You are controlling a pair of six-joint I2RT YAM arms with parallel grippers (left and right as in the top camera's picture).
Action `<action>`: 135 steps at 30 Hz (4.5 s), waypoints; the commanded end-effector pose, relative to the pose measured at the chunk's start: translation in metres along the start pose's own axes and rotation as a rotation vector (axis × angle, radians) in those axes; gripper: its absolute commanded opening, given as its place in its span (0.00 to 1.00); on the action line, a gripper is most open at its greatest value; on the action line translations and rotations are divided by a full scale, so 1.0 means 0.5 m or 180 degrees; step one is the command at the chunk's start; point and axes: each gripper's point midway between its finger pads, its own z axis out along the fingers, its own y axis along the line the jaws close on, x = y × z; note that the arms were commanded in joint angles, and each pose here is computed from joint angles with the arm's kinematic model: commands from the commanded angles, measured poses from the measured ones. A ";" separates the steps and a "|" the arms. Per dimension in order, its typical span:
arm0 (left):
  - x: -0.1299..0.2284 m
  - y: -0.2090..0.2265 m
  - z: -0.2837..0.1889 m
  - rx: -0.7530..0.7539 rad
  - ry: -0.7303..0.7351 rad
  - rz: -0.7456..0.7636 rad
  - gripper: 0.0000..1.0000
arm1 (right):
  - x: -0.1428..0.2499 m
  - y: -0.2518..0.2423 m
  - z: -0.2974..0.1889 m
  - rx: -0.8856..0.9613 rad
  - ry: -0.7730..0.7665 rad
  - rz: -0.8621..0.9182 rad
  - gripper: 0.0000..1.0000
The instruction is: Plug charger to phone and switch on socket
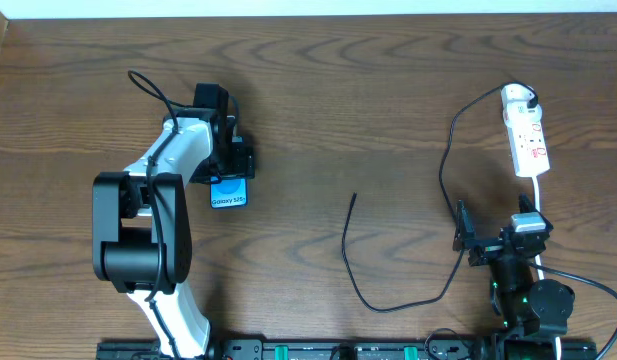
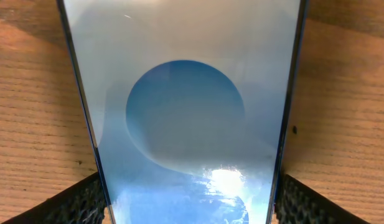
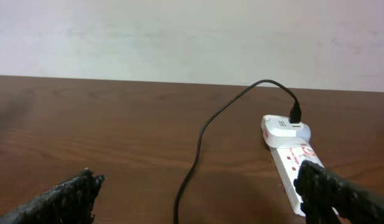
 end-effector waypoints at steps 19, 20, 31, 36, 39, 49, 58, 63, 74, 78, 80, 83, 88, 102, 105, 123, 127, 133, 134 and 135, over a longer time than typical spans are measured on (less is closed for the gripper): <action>0.020 -0.014 0.026 0.0130 0.0169 0.0005 0.40 | 0.000 0.003 0.000 -0.0020 -0.0005 -0.0041 0.99; 0.020 -0.014 0.026 0.0130 0.0169 0.0005 0.35 | 0.000 0.003 0.000 -0.0021 -0.0004 -0.0041 0.99; 0.029 -0.013 0.023 0.0123 0.0225 0.0002 0.07 | 0.000 0.003 0.000 -0.0020 -0.0005 -0.0041 0.99; 0.015 -0.016 0.000 0.0139 0.0106 0.0007 0.07 | 0.000 0.003 0.000 -0.0021 -0.0004 -0.0041 0.99; 0.002 -0.018 -0.019 0.0150 0.0017 0.0010 0.07 | 0.000 0.003 0.000 -0.0021 -0.0004 -0.0041 0.99; -0.013 -0.026 -0.073 0.0226 -0.0185 0.0019 0.07 | 0.000 0.003 0.000 -0.0021 -0.0004 -0.0041 0.99; -0.016 -0.050 -0.105 0.0448 -0.0271 0.0036 0.07 | 0.000 0.003 0.000 -0.0020 -0.0005 -0.0041 0.99; -0.018 -0.028 -0.103 0.0249 -0.0294 0.0050 0.07 | 0.000 0.003 0.000 -0.0020 -0.0005 -0.0041 0.99; -0.006 -0.011 -0.068 0.0093 -0.0155 0.0039 0.07 | 0.000 0.003 0.000 -0.0020 -0.0005 -0.0041 0.99; 0.001 -0.010 -0.057 0.0087 -0.0098 0.0037 0.07 | 0.000 0.003 0.000 -0.0020 -0.0005 -0.0041 0.99; 0.004 -0.010 -0.047 0.0082 -0.0060 0.0036 0.07 | 0.000 0.003 0.000 -0.0021 -0.0004 -0.0041 0.99; 0.006 -0.009 -0.031 0.0077 -0.0004 0.0033 0.07 | 0.000 0.003 0.000 -0.0020 -0.0005 -0.0041 0.99; 0.017 -0.007 0.000 0.0062 0.0130 0.0029 0.07 | 0.000 0.003 0.000 -0.0021 -0.0004 -0.0041 0.99; 0.012 -0.008 0.005 0.0065 0.0103 0.0030 0.65 | 0.000 0.003 0.000 -0.0020 -0.0005 -0.0041 0.99; 0.013 -0.008 0.005 0.0065 0.0114 0.0030 0.87 | 0.000 0.003 0.000 -0.0020 -0.0005 -0.0041 0.99; -0.010 -0.010 0.005 0.0079 -0.0035 0.0168 0.93 | 0.000 0.003 0.000 -0.0021 -0.0004 -0.0041 0.99; -0.011 -0.010 0.005 0.0079 -0.0044 0.0181 0.93 | 0.000 0.003 0.000 -0.0020 -0.0005 -0.0041 0.99; -0.011 -0.010 0.008 0.0079 -0.0043 0.0204 0.93 | 0.000 0.003 0.000 -0.0021 -0.0004 -0.0041 0.99; -0.010 -0.010 0.013 0.0077 -0.0025 0.0204 0.93 | 0.000 0.003 0.000 -0.0020 -0.0005 -0.0041 0.99; -0.008 -0.010 0.018 0.0075 -0.0004 0.0203 0.93 | 0.000 0.003 0.000 -0.0020 -0.0005 -0.0041 0.99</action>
